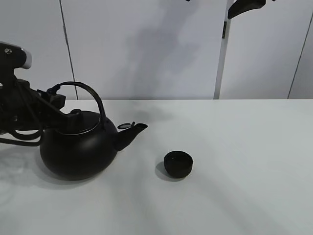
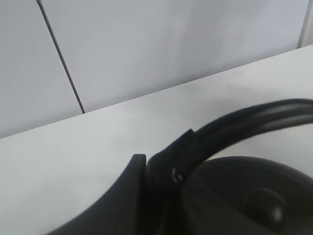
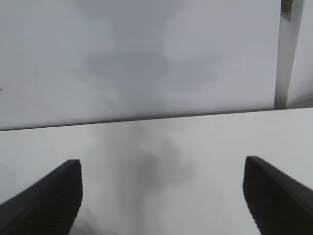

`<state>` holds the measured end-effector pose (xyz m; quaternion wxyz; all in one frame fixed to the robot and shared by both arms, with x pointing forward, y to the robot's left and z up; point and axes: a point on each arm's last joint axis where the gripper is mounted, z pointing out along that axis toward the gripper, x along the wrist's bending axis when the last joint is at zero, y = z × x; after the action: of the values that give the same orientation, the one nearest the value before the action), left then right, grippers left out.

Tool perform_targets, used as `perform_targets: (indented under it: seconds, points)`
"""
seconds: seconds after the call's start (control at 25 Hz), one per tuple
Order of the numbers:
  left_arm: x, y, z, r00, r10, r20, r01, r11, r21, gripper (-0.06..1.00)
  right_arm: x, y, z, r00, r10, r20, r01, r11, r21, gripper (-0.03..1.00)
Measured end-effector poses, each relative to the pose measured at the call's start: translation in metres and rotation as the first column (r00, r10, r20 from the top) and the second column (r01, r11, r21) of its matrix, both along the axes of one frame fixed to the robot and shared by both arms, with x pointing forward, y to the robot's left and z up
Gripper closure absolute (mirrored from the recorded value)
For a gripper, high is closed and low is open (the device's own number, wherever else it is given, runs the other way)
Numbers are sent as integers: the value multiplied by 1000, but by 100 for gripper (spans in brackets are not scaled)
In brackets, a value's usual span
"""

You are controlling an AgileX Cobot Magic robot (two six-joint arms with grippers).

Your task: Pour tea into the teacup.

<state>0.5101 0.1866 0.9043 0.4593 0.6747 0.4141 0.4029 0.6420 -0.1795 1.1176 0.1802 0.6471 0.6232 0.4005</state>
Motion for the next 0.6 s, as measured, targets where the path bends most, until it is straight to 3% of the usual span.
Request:
perform_targets:
  seconds: [0.6]
  points:
    - [-4,-3,-7,999,-52,-12,52,999,-6,84,0,0,0,1000,0,0,0,1000,0,36]
